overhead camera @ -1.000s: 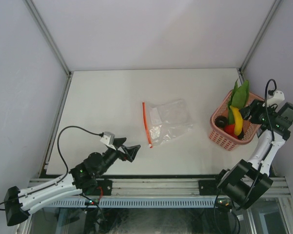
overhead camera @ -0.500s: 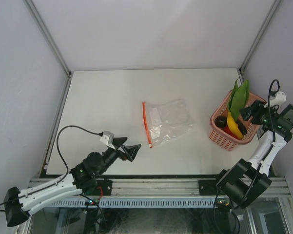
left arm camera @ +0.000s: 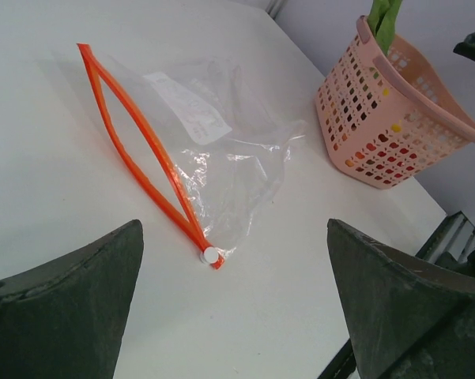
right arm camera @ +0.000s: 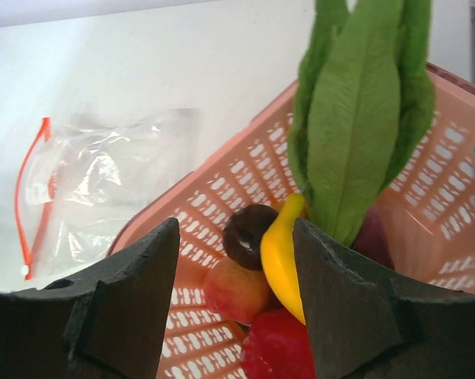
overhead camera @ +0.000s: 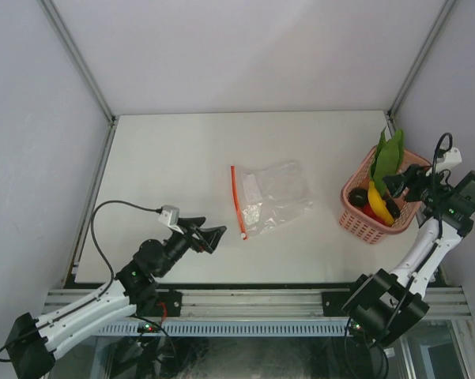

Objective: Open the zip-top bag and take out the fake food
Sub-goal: Reset both arms

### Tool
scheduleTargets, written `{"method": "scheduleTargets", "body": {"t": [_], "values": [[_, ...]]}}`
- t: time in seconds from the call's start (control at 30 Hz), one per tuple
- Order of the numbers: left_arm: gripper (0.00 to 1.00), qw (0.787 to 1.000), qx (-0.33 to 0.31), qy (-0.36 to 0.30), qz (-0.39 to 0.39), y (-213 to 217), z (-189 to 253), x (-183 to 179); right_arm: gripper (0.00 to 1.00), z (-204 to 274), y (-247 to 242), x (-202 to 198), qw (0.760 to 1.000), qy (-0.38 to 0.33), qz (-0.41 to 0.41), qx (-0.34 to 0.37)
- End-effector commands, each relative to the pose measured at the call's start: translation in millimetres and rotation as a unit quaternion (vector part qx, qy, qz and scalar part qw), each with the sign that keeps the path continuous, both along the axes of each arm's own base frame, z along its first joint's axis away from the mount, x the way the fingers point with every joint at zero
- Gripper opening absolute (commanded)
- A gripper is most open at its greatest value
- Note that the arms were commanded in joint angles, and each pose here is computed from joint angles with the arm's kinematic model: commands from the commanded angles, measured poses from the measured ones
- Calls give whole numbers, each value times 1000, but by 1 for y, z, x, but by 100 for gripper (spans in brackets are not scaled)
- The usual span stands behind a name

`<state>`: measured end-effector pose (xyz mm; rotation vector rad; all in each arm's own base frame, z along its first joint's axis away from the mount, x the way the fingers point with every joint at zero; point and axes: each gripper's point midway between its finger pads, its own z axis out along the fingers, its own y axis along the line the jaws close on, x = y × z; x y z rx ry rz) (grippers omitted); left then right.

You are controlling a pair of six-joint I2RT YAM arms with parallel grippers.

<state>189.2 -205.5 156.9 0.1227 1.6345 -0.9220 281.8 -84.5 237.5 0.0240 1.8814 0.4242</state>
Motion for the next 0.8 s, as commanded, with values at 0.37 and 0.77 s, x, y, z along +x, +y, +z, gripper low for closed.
{"method": "scheduleTargets", "body": {"t": [0.37,0.77], "values": [[100,993,-111,30,-40,9,100,40,78,56,146,-12,943,-124,292,-105],[100,999,7,-43,20,47,233,42,99,170,210,-25,897,-183,370,-160]]}}
